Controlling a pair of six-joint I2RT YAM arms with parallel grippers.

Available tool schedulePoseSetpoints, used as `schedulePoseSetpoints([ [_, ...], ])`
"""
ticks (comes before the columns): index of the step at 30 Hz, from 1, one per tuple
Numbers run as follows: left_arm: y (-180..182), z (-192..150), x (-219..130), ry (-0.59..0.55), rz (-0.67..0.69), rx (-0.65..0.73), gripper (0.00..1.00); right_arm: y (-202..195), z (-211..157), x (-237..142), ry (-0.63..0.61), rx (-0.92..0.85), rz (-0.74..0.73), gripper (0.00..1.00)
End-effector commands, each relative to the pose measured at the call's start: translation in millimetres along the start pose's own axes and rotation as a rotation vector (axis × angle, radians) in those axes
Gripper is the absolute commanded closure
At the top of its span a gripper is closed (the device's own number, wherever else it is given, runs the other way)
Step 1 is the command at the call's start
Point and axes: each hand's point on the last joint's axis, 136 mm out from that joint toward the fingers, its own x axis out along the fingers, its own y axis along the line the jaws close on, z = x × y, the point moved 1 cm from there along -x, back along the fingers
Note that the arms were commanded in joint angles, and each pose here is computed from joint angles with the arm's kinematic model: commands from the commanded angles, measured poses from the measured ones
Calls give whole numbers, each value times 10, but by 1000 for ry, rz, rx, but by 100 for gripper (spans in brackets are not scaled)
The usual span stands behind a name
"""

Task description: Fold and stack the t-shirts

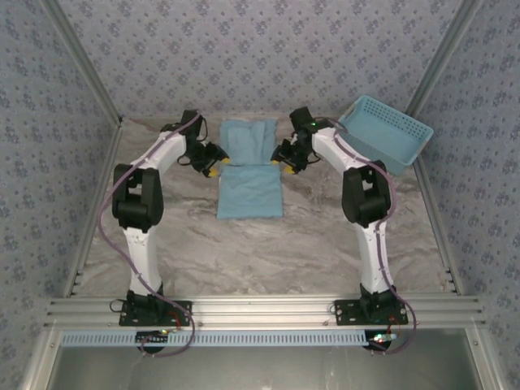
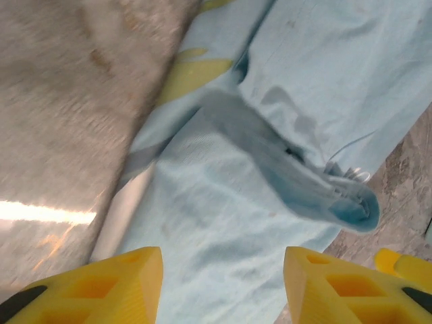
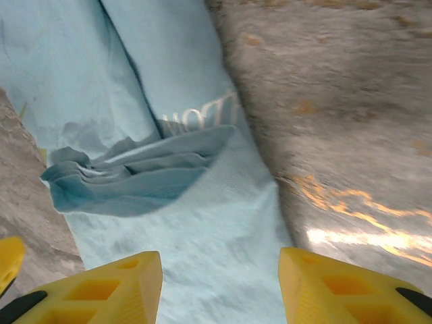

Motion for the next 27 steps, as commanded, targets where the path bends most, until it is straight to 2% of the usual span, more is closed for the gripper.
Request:
schedulePoseSetpoints([
  [1, 87, -328, -202, 5, -2, -13, 56, 50, -139, -313, -60, -54, 27, 53],
  [5, 416, -771, -147, 48, 12, -85, 61, -55, -532, -326, -42, -53, 50, 54],
  [10, 773, -1132, 1, 117, 24, -165, 52, -287, -1059, -163, 65, 22, 52, 51],
  [14, 943, -1283, 134, 163, 76, -176, 50, -363, -1281, -65, 102, 53, 48, 46],
  [18, 1022, -1261, 255, 164, 107, -182, 52, -472, -1402, 83, 153, 82, 20, 46],
  [21, 955, -1141, 343, 143, 94, -169, 59, -523, -1426, 159, 171, 101, 4, 46],
  [25, 893, -1040, 401, 137, 107, -154, 82, -492, -1410, 264, 176, 123, 23, 49],
  [27, 894, -1026, 386, 135, 123, -150, 89, -505, -1428, 324, 196, 145, 22, 53],
])
